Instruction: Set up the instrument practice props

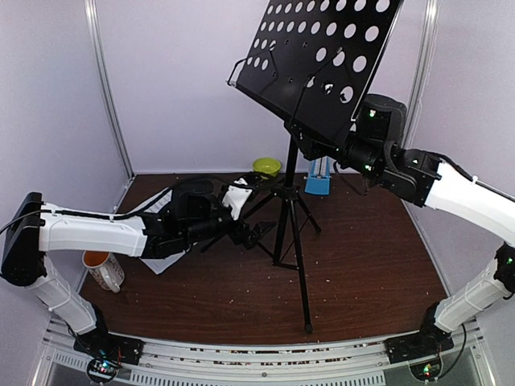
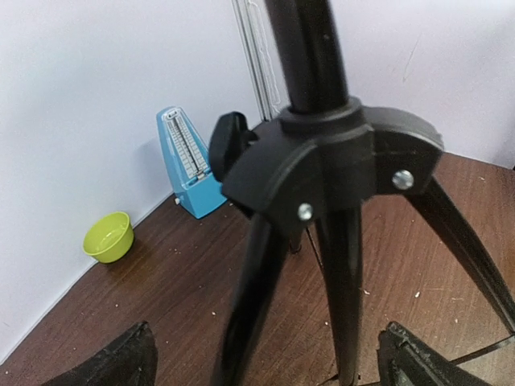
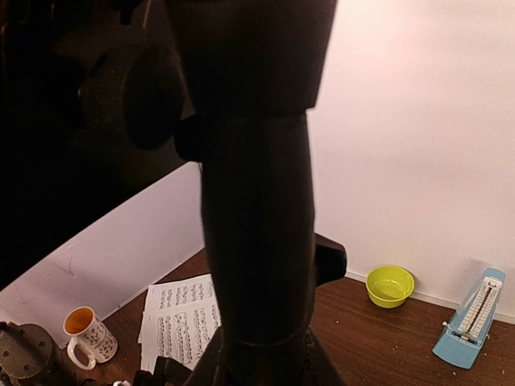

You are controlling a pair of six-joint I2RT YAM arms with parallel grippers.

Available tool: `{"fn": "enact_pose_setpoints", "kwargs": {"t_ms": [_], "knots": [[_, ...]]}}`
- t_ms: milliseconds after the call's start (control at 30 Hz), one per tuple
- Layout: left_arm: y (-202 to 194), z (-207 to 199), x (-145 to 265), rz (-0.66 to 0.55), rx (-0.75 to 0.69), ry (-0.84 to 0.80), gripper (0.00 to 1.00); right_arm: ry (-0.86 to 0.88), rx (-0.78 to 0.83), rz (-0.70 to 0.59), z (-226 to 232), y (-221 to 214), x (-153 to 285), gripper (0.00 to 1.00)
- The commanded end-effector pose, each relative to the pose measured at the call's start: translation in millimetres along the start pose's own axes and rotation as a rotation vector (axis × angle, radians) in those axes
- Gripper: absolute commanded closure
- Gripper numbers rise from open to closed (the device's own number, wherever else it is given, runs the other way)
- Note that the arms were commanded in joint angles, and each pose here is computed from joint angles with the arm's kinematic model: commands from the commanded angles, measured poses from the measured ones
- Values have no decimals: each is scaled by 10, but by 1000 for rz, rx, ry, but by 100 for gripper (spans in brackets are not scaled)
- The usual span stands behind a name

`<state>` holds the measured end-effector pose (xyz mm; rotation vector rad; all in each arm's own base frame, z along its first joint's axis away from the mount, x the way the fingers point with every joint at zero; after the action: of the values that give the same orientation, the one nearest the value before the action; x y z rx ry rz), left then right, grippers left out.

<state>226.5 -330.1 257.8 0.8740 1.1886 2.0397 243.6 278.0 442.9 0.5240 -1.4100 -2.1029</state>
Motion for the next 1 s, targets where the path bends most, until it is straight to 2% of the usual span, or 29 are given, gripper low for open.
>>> {"fn": "enact_pose_setpoints", "kwargs": {"t_ms": [0,167,367,633,967], "knots": [[255,160,80,-127,45,16,2,187,-61,-315,275,839,336,100],[139,206,244,-156,91,-67,4,243,25,-299,193,930,338,100],[-56,256,450,-99,84,-43,6,417,104,-243,135,917,247,100],[-134,259,517,-44,93,-31,6,642,110,-154,127,734,75,100],[-262,132,456,3,109,-138,12,698,165,-48,59,386,43,96]]}}
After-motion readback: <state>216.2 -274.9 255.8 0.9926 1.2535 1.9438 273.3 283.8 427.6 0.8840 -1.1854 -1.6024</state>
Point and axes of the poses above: each gripper's point midway between its finger pads, its own x axis back along the fingers, its own z axis along the line the jaws close on, y = z × x, the point moved 9 cm from there along x, back along the fingers, and after that the axes turned 12 degrees about -x, right-handed, at the moved point
